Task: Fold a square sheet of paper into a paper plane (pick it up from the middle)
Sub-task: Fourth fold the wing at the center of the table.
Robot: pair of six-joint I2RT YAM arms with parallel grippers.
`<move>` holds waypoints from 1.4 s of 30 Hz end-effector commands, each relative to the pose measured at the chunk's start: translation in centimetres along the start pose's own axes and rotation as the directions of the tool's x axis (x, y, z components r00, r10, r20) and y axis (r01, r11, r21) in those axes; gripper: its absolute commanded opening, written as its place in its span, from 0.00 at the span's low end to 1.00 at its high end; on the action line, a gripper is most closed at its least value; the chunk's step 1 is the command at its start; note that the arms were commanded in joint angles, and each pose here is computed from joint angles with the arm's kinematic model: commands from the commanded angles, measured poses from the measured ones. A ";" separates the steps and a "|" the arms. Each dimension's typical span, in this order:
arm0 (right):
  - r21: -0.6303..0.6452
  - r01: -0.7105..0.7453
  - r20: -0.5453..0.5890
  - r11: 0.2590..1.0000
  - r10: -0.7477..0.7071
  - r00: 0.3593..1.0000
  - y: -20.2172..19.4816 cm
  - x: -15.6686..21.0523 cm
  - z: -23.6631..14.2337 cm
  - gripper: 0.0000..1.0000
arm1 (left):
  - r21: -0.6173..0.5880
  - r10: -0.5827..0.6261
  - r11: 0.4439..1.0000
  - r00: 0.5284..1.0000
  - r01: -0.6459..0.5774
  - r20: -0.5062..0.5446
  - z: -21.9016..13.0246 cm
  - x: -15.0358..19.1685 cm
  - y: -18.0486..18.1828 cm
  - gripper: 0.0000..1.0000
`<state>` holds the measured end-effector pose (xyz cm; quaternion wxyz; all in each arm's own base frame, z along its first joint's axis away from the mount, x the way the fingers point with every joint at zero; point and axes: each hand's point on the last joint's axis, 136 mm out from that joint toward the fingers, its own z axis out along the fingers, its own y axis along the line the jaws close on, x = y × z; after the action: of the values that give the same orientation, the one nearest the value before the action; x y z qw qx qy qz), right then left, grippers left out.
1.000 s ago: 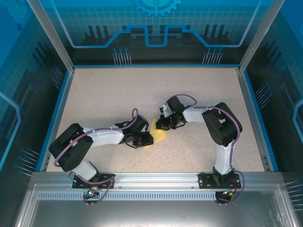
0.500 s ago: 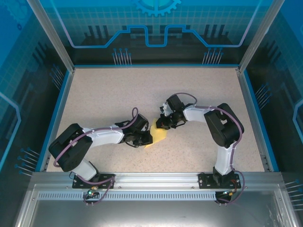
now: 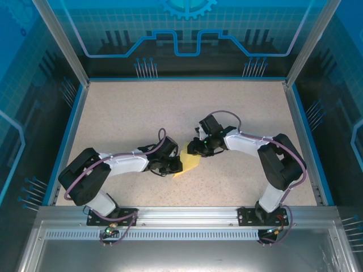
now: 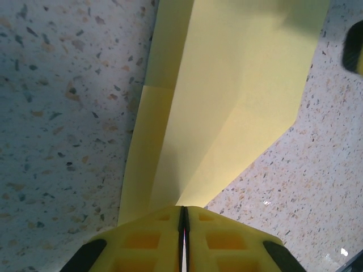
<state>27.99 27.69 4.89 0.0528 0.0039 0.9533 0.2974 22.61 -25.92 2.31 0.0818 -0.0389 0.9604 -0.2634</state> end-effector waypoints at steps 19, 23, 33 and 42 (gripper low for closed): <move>0.295 -0.119 0.002 0.948 0.124 0.992 -3.2 1.0 2.9 0.45 | 0.005 0.028 1.000 0.999 -0.028 0.016 -0.6 -0.3 -0.6 0.11; 0.357 -0.126 -0.005 0.925 0.137 0.990 -4.3 1.5 3.2 0.48 | 0.001 0.028 1.000 0.999 -0.028 0.018 -0.6 -0.3 -0.5 0.11; 0.560 -0.121 -0.020 0.820 0.159 0.987 -8.0 2.8 3.3 0.44 | -0.019 0.022 1.000 0.999 -0.022 0.027 -0.7 -0.4 0.0 0.10; 0.628 -0.110 -0.048 0.770 0.179 0.983 -9.9 3.9 4.1 0.41 | -0.049 0.021 0.999 0.999 -0.019 0.027 -0.7 -0.3 0.6 0.10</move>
<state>28.51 26.79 0.91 0.0386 0.0726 0.9924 0.0916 22.76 -25.35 2.11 0.0881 -0.0438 0.9635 -0.2490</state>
